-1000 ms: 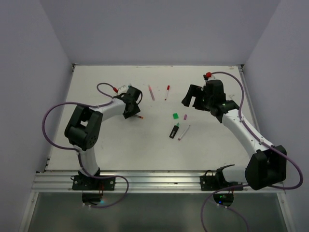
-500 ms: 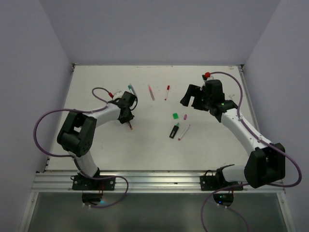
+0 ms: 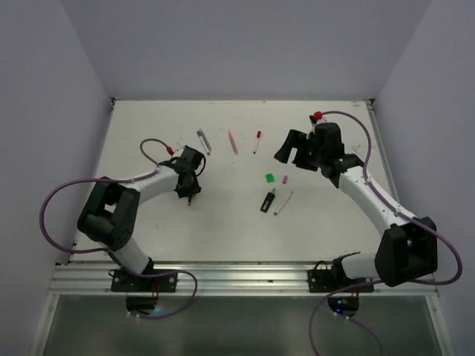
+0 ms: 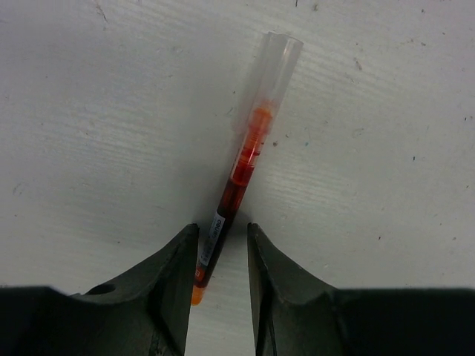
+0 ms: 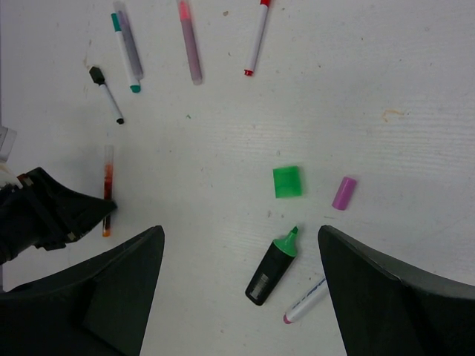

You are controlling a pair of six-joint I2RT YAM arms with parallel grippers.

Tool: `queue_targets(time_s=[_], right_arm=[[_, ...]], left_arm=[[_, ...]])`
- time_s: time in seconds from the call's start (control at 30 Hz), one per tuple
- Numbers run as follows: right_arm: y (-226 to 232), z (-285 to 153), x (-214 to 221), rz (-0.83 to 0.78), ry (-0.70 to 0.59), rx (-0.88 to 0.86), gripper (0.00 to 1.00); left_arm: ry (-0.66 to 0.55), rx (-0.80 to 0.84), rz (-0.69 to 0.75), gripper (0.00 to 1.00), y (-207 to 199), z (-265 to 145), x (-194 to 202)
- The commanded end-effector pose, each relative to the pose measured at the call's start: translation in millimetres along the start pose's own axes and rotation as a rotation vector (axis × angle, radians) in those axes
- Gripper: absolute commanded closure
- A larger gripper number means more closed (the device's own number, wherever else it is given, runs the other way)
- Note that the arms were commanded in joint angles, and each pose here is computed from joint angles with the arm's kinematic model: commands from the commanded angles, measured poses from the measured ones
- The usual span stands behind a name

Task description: Open the pen caps

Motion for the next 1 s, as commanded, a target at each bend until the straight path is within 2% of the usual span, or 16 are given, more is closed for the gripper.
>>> queue_targets(time_s=[0.0, 0.13, 0.33, 0.37, 0.53, 0.57, 0.63, 0.83, 0.97], right_arm=[[4, 2, -2, 0.009, -0.010, -0.041, 0.12], [4, 3, 2, 0.013, 0.000, -0.041, 0.12], [7, 6, 7, 0.018, 0.013, -0.053, 0.12], [8, 7, 8, 0.017, 0.013, -0.056, 0.12], [16, 13, 8, 0.017, 0.018, -0.082, 0.12], [20, 14, 9, 0.013, 0.023, -0.099, 0.12], [27, 18, 8, 0.034, 0.021, -0.126, 0.12], [77, 29, 11, 0.043, 0.011, -0.260, 0.13], [101, 41, 13, 0.064, 0.006, -0.295, 0.14]], left_arm=[[0.066, -0.011, 0.064, 0.63, 4, 11, 5], [0.090, -0.055, 0.108, 0.65, 6, 17, 6], [0.129, -0.082, 0.161, 0.75, 11, 21, 11], [0.140, -0.081, 0.166, 0.80, 12, 21, 13], [0.174, -0.049, 0.193, 0.92, 14, 18, 20], [0.178, -0.041, 0.198, 0.98, 13, 18, 21], [0.178, -0.023, 0.210, 1.00, 12, 17, 20], [0.118, 0.172, 0.254, 1.00, -10, -8, 5], [0.068, 0.382, 0.307, 1.00, -33, -41, -7]])
Point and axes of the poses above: each gripper's point midway between its finger pads, its own z axis out along the fingers, its own y axis along the line the jaws close on, x = y × z, the point moved 7 cm from there along -z, back along the fingers, and after that the axes turned 11 degrees about -z, right-handed, at the moved point
